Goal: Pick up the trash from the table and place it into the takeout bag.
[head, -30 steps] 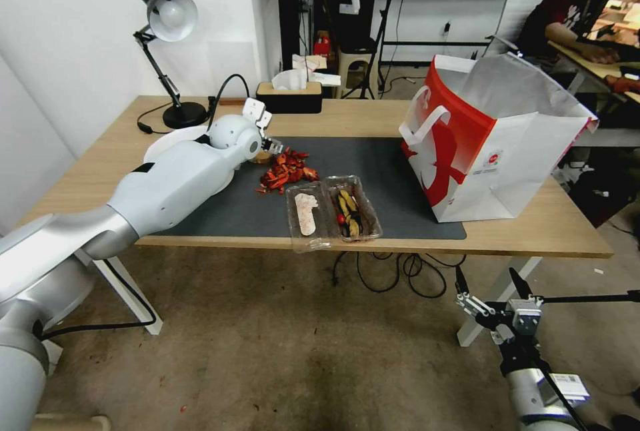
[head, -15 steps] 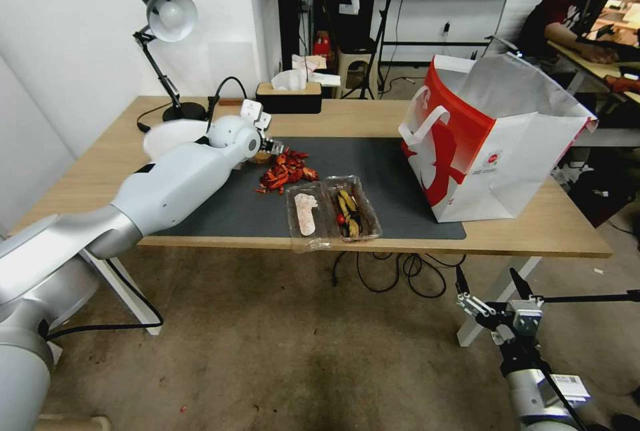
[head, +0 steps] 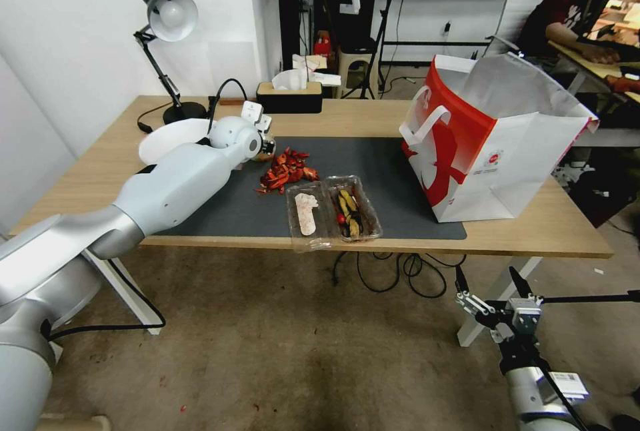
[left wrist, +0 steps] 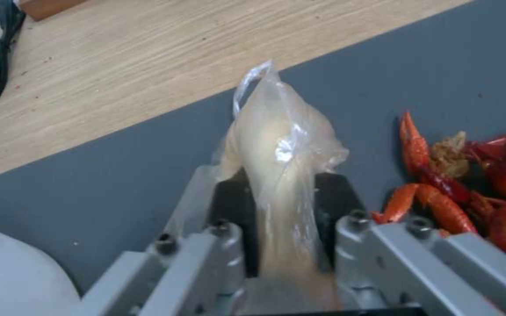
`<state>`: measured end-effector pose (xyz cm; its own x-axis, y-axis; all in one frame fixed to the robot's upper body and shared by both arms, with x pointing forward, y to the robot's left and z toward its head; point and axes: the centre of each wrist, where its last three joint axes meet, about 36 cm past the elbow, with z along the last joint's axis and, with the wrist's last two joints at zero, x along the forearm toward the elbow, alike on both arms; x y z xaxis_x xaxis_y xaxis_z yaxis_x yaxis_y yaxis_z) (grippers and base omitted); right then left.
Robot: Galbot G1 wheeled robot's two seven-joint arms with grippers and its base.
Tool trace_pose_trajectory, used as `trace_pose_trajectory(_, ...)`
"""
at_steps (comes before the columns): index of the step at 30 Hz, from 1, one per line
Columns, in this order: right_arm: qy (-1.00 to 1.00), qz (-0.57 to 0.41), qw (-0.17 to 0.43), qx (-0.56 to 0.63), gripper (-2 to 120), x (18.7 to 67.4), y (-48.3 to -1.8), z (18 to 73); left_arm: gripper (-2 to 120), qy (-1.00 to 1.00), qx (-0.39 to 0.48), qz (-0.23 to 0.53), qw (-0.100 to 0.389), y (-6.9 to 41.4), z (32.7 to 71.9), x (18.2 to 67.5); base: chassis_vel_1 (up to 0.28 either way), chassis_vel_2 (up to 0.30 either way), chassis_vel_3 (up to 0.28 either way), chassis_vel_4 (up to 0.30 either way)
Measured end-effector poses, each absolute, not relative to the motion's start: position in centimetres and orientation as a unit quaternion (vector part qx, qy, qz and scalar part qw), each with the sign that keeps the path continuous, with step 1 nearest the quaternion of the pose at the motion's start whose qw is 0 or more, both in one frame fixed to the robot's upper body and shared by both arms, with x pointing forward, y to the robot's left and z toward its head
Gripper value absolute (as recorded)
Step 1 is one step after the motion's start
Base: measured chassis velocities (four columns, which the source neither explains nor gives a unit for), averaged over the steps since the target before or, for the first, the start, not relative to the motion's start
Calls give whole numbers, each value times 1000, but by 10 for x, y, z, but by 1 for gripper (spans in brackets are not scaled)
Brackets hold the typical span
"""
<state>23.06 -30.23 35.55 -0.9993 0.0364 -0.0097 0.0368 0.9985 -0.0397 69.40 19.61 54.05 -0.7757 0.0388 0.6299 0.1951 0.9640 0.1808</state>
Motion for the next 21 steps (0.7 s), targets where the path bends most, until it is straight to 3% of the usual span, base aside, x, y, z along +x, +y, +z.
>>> trace_pose_trajectory(5, 1000, -19, 4, 18, 100, 231, -302, 355, 3, -937, -63, -117, 322, 199, 542, 691, 0, 0, 0, 0)
trace_pose_trajectory(13, 1000, -20, 3, 18, 100, 231, -302, 355, 3, -948, -77, -101, 290, 196, 563, 678, 0, 0, 0, 0)
trace_pose_trajectory(21, 1000, -18, 3, 17, 100, 231, -300, 355, 3, -971, -141, -34, 190, 181, 632, 633, 0, 0, 0, 0)
